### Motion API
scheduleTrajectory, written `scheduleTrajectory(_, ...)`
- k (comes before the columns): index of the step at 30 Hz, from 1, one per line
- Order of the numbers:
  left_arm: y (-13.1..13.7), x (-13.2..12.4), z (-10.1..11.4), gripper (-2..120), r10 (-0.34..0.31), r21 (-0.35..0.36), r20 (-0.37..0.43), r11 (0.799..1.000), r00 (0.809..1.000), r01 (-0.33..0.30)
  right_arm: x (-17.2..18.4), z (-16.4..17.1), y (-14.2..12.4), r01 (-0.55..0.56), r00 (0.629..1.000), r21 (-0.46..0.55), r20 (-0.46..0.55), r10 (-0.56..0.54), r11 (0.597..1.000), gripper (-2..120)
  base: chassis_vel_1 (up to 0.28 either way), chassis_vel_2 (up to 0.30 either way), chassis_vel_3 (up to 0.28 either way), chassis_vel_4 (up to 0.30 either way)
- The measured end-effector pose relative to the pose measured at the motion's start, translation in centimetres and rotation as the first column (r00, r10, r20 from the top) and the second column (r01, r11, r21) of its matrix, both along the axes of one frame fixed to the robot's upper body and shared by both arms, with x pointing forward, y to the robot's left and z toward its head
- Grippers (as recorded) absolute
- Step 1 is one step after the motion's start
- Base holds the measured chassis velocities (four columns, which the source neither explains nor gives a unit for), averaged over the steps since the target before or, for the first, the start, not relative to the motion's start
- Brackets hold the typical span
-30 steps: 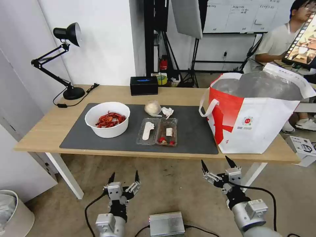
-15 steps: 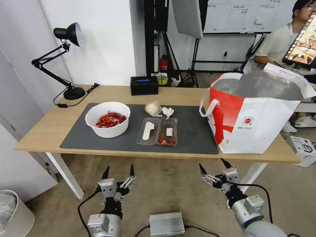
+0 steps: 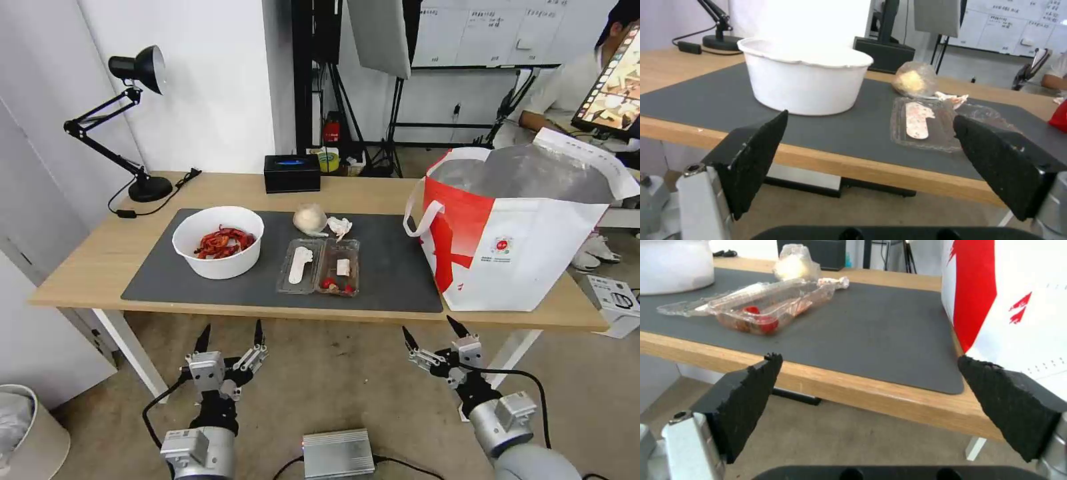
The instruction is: Pick up the trash from the table and place it into the takeout bag.
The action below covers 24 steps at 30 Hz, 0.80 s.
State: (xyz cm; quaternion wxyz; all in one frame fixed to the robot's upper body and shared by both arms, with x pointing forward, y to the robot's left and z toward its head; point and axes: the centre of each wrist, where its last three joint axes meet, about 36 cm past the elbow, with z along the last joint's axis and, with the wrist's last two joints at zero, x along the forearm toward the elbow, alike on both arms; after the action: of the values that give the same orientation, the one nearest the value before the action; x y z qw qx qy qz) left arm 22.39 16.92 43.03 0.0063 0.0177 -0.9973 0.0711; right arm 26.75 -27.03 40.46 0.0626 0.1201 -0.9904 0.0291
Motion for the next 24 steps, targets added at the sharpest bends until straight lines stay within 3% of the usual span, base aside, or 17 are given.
scheduleTrajectory(15,0.1,0.5,0.2,100,-0.028,-0.027,-0.027,0.999,0.999,0.028,0.2,0.3,0.1,-0.030,0.999,-0.009,0.016,0.030,1.000,100,0.000,0.000,0.000,0.000)
scheduleTrajectory(22,0.0,1.2,0.6,100,-0.054,-0.109,-0.041,0.993,0.998,0.049,0.3,0.6,0.2,-0.051,0.998,-0.004,0.025,0.051,0.999,100,0.000,0.000,0.000,0.000)
scheduleTrajectory(24,0.2,2.2,1.7,100,-0.089,-0.219,-0.064,0.973,0.994,0.073,0.4,0.8,0.1,-0.058,0.998,-0.001,0.030,0.058,0.998,100,0.000,0.000,0.000,0.000)
